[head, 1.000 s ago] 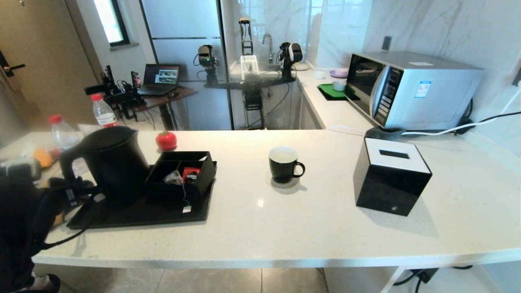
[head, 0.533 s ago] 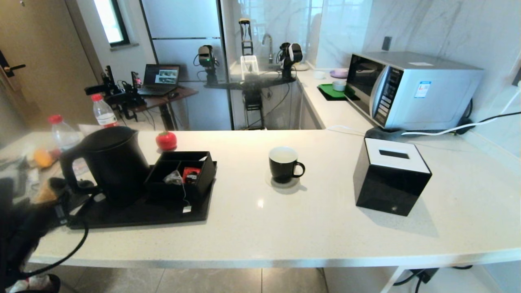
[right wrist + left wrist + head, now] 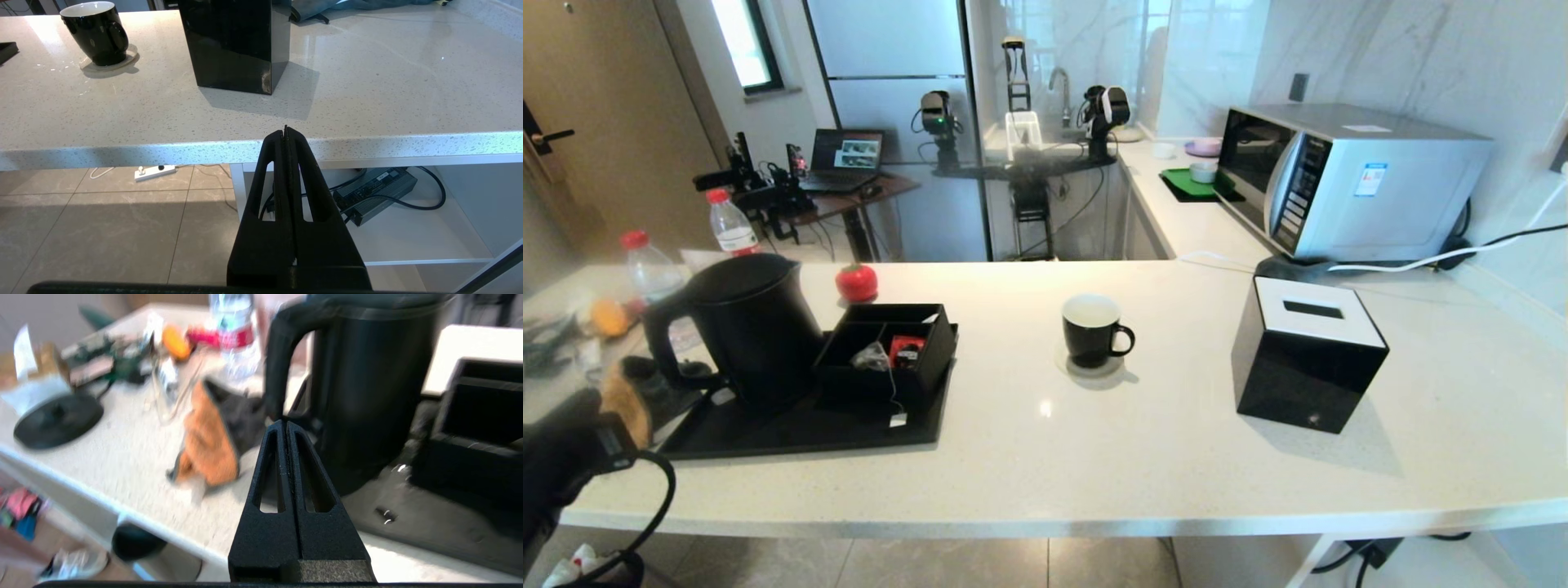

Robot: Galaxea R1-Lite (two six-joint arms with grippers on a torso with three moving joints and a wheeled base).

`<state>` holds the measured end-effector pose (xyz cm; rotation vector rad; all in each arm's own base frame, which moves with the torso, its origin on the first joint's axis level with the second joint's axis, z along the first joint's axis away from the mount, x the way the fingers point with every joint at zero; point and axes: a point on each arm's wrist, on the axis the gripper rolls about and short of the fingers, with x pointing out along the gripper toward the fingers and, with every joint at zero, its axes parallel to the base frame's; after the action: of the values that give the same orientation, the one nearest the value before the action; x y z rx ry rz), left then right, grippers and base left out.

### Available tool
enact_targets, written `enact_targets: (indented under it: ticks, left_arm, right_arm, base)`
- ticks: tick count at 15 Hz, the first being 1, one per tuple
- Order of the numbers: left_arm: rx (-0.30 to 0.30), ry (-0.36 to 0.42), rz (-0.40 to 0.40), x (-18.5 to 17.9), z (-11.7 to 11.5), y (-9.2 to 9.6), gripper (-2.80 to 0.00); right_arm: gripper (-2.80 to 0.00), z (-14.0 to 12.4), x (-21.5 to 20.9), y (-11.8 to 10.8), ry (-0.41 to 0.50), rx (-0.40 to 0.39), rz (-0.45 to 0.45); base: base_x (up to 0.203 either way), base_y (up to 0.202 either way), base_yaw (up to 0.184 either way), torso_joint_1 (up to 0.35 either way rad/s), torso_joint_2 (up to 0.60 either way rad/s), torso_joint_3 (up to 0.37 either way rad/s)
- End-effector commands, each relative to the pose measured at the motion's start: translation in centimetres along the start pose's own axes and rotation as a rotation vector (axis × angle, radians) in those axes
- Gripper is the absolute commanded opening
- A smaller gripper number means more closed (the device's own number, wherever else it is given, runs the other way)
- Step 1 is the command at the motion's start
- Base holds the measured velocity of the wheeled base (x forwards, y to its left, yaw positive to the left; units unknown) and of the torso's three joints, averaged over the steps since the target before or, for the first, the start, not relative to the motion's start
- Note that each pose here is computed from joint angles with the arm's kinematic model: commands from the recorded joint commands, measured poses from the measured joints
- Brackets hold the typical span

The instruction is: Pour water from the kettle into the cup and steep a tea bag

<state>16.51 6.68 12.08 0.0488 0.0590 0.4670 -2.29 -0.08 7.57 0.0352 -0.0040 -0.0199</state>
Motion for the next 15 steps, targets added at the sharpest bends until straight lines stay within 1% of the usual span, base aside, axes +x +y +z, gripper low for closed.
enact_targets:
  ticks: [1, 5, 7, 9, 11, 13, 15]
  left_arm:
    - [-0.009, -0.102, -0.015, -0.7, 1.4, -0.2, -2.80]
    - [-0.017, -0.161, -0.086, -0.3, 2.9, -1.5, -2.80]
    - [-0.014, -0.136, -0.131, 0.0, 3.7, -2.3, -2.80]
    - [-0.004, -0.077, -0.178, 0.1, 4.9, -3.1, -2.80]
    - [0.015, 0.003, -0.229, -0.1, 6.1, -3.9, -2.80]
    - [0.042, 0.098, -0.294, -0.7, 7.5, -4.9, -2.80]
    - [0.072, 0.196, -0.353, -1.6, 8.1, -5.4, -2.80]
  right_arm:
    - [-2.80, 0.0, 0.0, 0.0, 0.001, 0.000, 0.000]
    - [-2.80, 0.0, 0.0, 0.0, 0.001, 0.000, 0.000]
    - [-2.80, 0.0, 0.0, 0.0, 0.001, 0.000, 0.000]
    - [-2.80, 0.0, 0.0, 0.0, 0.001, 0.000, 0.000]
    - [-2.80, 0.0, 0.0, 0.0, 0.001, 0.000, 0.000]
    - [-2.80, 0.0, 0.0, 0.0, 0.001, 0.000, 0.000]
    - [-2.80, 0.0, 0.0, 0.0, 0.001, 0.000, 0.000]
  base:
    - [0.000, 0.000, 0.000, 0.000, 0.00, 0.000]
    - [0.000, 0.000, 0.000, 0.000, 0.00, 0.000]
    - [0.000, 0.000, 0.000, 0.000, 0.00, 0.000]
    - [0.000, 0.000, 0.000, 0.000, 0.00, 0.000]
    - [0.000, 0.000, 0.000, 0.000, 0.00, 0.000]
    - [0.000, 0.000, 0.000, 0.000, 0.00, 0.000]
    - [0.000, 0.000, 0.000, 0.000, 0.00, 0.000]
